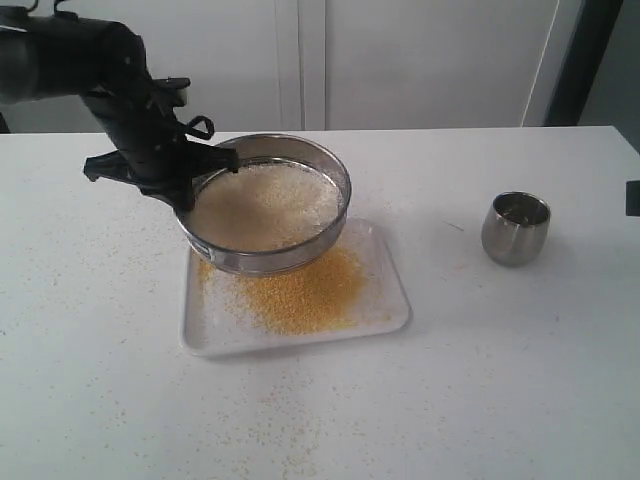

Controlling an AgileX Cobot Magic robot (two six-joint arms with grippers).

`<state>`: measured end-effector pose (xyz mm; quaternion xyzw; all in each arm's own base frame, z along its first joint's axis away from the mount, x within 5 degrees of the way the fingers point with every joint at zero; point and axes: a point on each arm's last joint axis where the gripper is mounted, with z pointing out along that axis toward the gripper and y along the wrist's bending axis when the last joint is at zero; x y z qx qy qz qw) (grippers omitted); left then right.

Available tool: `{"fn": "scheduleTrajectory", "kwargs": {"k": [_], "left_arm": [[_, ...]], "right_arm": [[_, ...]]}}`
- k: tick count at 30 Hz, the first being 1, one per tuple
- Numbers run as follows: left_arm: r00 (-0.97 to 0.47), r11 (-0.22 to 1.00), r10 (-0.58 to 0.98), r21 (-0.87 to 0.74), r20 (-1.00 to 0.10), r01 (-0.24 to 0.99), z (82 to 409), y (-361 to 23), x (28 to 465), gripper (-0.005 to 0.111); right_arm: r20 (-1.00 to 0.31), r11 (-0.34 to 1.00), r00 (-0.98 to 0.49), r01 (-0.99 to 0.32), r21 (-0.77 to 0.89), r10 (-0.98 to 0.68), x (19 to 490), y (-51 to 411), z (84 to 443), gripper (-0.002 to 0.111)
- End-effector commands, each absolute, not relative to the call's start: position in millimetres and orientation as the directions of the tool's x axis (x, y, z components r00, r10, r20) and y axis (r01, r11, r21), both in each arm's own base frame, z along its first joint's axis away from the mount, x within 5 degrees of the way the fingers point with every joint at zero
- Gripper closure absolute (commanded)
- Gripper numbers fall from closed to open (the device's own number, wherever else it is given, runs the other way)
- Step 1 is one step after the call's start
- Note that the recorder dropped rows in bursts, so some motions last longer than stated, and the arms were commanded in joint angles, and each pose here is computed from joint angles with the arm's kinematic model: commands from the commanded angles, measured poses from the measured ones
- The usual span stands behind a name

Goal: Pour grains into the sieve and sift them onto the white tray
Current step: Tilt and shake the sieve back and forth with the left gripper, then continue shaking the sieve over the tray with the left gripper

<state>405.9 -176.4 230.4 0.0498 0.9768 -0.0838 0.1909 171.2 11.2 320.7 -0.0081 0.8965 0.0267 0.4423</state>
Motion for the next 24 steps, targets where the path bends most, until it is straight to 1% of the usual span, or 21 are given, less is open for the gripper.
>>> {"fn": "scheduleTrajectory", "kwargs": {"k": [1,3,4,5,6,7,8,10,12,13,15,17,18,19,20,21,22,23,24], "left_arm": [[-0.896,0.937,0.234,-0.158,-0.377,0.311,230,-213,391,0.107],[-0.87,0.946,0.259,-0.072,-0.419,0.316,243,-203,395,0.107],[-0.867,0.961,0.23,-0.037,-0.443,0.274,250,-192,400,0.107],[-0.874,0.977,0.172,-0.037,-0.455,0.212,254,-184,403,0.107],[-0.89,0.99,0.059,-0.091,-0.452,0.112,256,-178,406,0.107],[-0.904,0.988,-0.014,-0.146,-0.427,0.054,253,-178,406,0.107],[-0.914,0.983,-0.019,-0.175,-0.405,0.058,246,-182,405,0.107],[-0.928,0.959,0.097,-0.216,-0.361,0.184,229,-205,397,0.107],[-0.921,0.937,0.185,-0.219,-0.343,0.27,223,-219,390,0.107],[-0.918,0.938,0.192,-0.211,-0.346,0.276,223,-219,390,0.107],[-0.908,0.949,0.174,-0.182,-0.381,0.258,235,-205,396,0.107],[-0.914,0.965,0.083,-0.196,-0.398,0.173,245,-185,404,0.107],[-0.925,0.968,0.005,-0.231,-0.379,0.1,245,-178,407,0.107],[-0.937,0.961,-0.03,-0.267,-0.347,0.068,241,-179,406,0.107],[-0.95,0.941,0.042,-0.307,-0.31,0.142,227,-198,398,0.107],[-0.942,0.927,0.121,-0.303,-0.315,0.22,222,-210,393,0.107],[-0.916,0.915,0.221,-0.253,-0.336,0.313,221,-218,390,0.107],[-0.908,0.928,0.22,-0.211,-0.356,0.307,226,-213,392,0.107],[-0.918,0.974,0.116,-0.136,-0.379,0.18,238,-188,400,0.107]], "right_arm": [[-0.798,0.999,-0.603,-0.034,0.041,0.012,171,11,320,0.108],[-0.798,0.999,-0.603,-0.034,0.041,0.012,171,11,320,0.108],[-0.798,0.999,-0.603,-0.034,0.041,0.012,171,11,320,0.108],[-0.798,0.999,-0.603,-0.034,0.041,0.012,171,11,320,0.108],[-0.798,0.999,-0.603,-0.034,0.041,0.012,171,11,320,0.108],[-0.798,0.999,-0.603,-0.034,0.041,0.012,171,11,320,0.108],[-0.798,0.999,-0.603,-0.034,0.041,0.012,171,11,320,0.108],[-0.798,0.999,-0.603,-0.034,0.041,0.012,171,11,320,0.108],[-0.798,0.999,-0.603,-0.034,0.041,0.012,171,11,320,0.108],[-0.798,0.999,-0.603,-0.034,0.041,0.012,171,11,320,0.108],[-0.798,0.999,-0.603,-0.034,0.041,0.012,171,11,320,0.108],[-0.798,0.999,-0.603,-0.034,0.041,0.012,171,11,320,0.108],[-0.798,0.999,-0.603,-0.034,0.041,0.012,171,11,320,0.108],[-0.798,0.999,-0.603,-0.034,0.041,0.012,171,11,320,0.108],[-0.798,0.999,-0.603,-0.034,0.041,0.012,171,11,320,0.108],[-0.798,0.999,-0.603,-0.034,0.041,0.012,171,11,320,0.108],[-0.798,0.999,-0.603,-0.034,0.041,0.012,171,11,320,0.108],[-0.798,0.999,-0.603,-0.034,0.041,0.012,171,11,320,0.108],[-0.798,0.999,-0.603,-0.034,0.041,0.012,171,11,320,0.108]]}}
